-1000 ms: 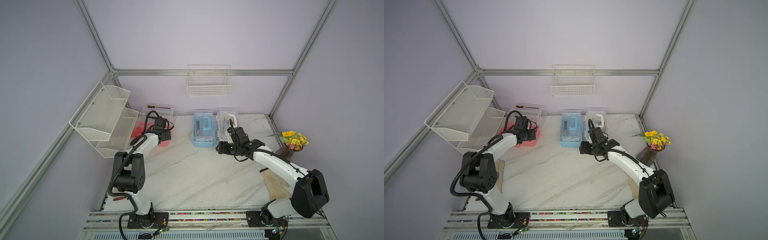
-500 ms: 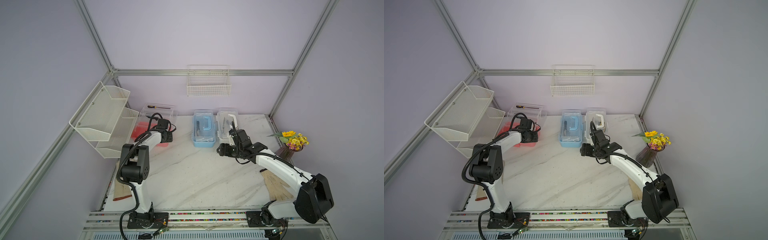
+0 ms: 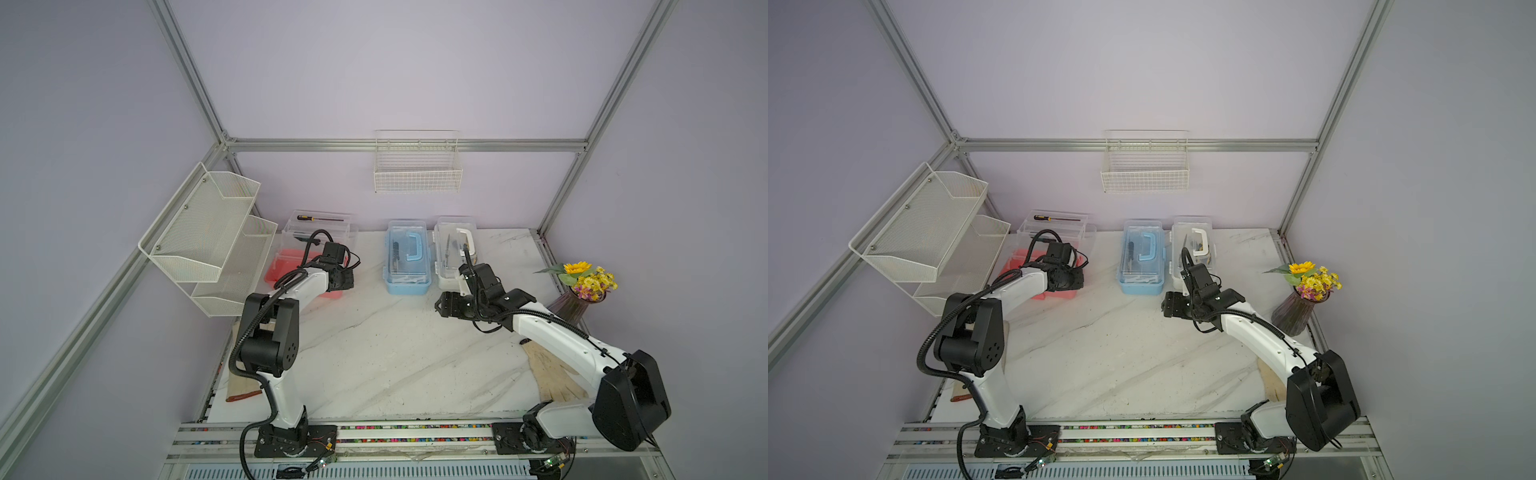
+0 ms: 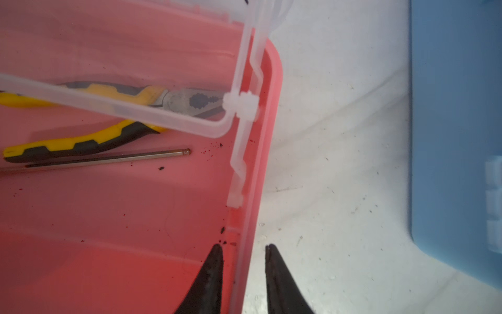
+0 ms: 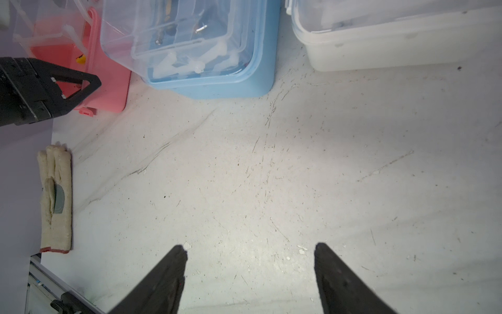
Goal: Close toolboxes
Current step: Move the toolbox to the center of the board.
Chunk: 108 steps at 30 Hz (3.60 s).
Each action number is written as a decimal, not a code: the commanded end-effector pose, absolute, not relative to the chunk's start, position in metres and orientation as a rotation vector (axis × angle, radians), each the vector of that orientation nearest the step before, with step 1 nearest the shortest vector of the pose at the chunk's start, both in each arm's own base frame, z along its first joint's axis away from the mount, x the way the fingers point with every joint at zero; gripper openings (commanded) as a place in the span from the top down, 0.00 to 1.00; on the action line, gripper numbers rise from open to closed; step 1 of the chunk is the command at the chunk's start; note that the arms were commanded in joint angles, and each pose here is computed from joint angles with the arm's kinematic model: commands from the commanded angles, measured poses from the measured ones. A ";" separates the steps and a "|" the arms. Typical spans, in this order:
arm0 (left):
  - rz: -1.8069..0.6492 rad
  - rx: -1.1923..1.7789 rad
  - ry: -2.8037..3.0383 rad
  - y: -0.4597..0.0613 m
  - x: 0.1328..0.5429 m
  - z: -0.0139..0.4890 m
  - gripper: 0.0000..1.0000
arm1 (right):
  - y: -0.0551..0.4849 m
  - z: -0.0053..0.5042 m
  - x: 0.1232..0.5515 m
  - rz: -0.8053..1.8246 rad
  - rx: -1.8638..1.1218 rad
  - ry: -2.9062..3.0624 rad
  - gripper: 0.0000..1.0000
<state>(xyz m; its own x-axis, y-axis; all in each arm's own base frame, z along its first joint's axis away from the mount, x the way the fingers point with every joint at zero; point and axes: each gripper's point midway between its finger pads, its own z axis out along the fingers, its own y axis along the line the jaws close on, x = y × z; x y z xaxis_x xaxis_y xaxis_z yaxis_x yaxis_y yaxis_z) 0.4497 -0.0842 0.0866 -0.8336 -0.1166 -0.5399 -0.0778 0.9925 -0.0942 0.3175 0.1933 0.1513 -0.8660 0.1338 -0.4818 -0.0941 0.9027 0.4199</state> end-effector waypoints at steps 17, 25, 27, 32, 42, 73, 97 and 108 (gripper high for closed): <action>-0.382 -0.082 2.612 -0.215 0.350 0.102 0.71 | 0.187 0.162 0.306 0.616 0.044 2.516 0.23; -0.596 0.028 2.583 -0.289 0.342 0.114 0.71 | 0.176 0.171 0.305 0.598 0.109 2.492 0.23; -0.654 0.048 2.562 -0.305 0.340 0.121 0.71 | 0.173 0.174 0.304 0.586 0.116 2.486 0.23; -0.699 0.095 2.478 -0.321 0.337 0.154 0.40 | 0.170 0.175 0.304 0.561 0.117 2.494 0.23; -0.218 -0.103 2.365 -0.171 0.337 0.208 0.03 | 0.174 0.173 0.303 0.586 0.095 2.498 0.23; -0.074 -0.513 2.630 -0.092 0.262 0.076 0.39 | 0.183 0.161 0.304 0.618 0.071 2.526 0.23; -0.340 -0.277 2.428 -0.187 0.244 0.150 0.05 | 0.300 0.132 0.264 0.730 0.077 2.564 0.27; -0.207 -0.427 2.222 -0.096 0.264 0.209 0.00 | 0.336 0.098 0.261 0.713 0.007 2.633 0.28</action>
